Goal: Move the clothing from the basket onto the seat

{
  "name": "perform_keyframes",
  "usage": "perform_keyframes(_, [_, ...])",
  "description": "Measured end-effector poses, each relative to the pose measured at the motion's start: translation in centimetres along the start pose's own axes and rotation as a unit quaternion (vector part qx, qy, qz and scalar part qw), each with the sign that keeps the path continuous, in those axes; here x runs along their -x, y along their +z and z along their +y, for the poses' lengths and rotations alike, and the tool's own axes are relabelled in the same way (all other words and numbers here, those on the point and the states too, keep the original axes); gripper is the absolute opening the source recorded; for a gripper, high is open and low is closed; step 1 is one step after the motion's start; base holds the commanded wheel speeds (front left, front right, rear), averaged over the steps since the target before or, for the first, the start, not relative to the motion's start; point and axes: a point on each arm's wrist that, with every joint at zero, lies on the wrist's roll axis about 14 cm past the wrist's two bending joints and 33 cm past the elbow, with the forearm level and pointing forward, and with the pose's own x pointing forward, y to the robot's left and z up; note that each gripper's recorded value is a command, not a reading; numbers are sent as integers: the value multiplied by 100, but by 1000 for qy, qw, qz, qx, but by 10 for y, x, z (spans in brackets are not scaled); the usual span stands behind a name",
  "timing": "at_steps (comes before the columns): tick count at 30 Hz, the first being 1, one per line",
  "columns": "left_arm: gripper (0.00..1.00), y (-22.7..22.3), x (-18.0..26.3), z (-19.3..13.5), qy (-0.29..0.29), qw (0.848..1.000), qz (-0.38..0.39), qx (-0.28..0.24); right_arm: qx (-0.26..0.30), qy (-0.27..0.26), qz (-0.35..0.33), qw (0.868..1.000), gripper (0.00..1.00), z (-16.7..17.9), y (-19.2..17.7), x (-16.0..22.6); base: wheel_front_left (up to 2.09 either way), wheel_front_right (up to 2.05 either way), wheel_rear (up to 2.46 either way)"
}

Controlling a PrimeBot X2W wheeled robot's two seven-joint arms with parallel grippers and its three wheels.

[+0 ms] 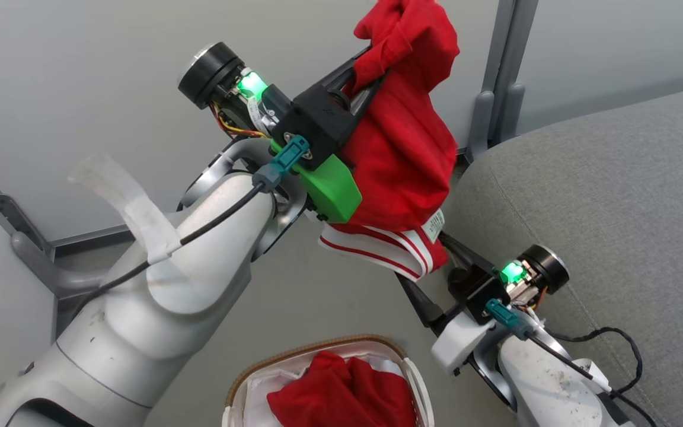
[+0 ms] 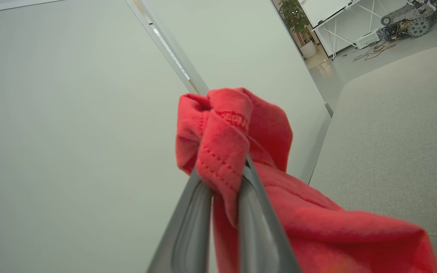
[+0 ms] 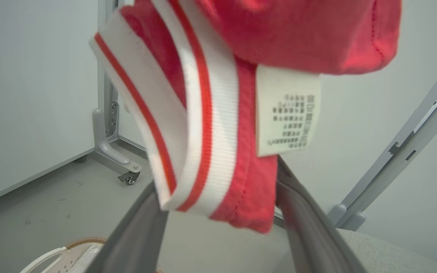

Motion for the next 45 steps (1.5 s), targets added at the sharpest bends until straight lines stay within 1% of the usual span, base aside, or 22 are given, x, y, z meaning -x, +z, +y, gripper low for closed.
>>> perform_keyframes(7, [0,1,4,-7,-8,1000,1,9,18,24,-21,999,100,5,17,-21,0,0,0])
perform_keyframes(10, [0,-3,8,-5,-4,1000,7,13,15,24,-34,999,50,4,25,-25,0,0,0])
perform_keyframes(13, [0,-15,15,-5,4,999,21,29,14,20,-42,999,40,2,31,-25,0,0,0])
perform_keyframes(14, [0,-20,18,-4,8,999,26,36,13,18,-46,999,32,0,33,-25,0,0,0])
perform_keyframes(15, [0,-24,20,-4,12,999,31,41,12,16,-49,999,28,-1,35,-25,0,0,0])
perform_keyframes(16, [0,-29,23,-3,17,998,37,51,11,14,-51,999,19,-2,36,-24,0,0,0])
perform_keyframes(18, [0,-41,29,-3,28,996,47,75,9,10,-54,998,6,-3,38,-23,0,0,0])
perform_keyframes(20, [0,-53,35,-5,36,993,60,94,7,5,-58,998,0,-5,40,-21,0,0,0])
perform_keyframes(25, [0,-81,49,-10,60,984,83,143,2,-9,-63,998,0,-14,42,-18,0,0,0])
perform_keyframes(26, [28,-87,52,-11,66,982,87,151,1,-12,-62,998,0,-15,41,-17,0,0,0])
perform_keyframes(27, [38,-92,55,-13,72,980,91,160,0,-15,-62,998,0,-17,41,-16,0,0,0])
perform_keyframes(28, [74,-98,58,-15,77,978,95,169,-1,-18,-60,998,0,-19,39,-15,0,0,0])
perform_keyframes(29, [99,-102,61,-16,81,976,98,174,-2,-20,-60,998,0,-20,38,-15,0,0,0])
perform_keyframes(35, [100,-132,80,-36,109,959,125,231,-2,-35,-62,997,0,-30,39,-14,0,0,0])
perform_keyframes(39, [100,-151,95,-52,119,947,149,259,-1,-46,-63,997,0,-37,39,-13,0,0,0])
perform_keyframes(45, [100,-160,111,-72,140,931,160,298,-2,-64,-62,996,0,-48,36,-10,0,0,0])
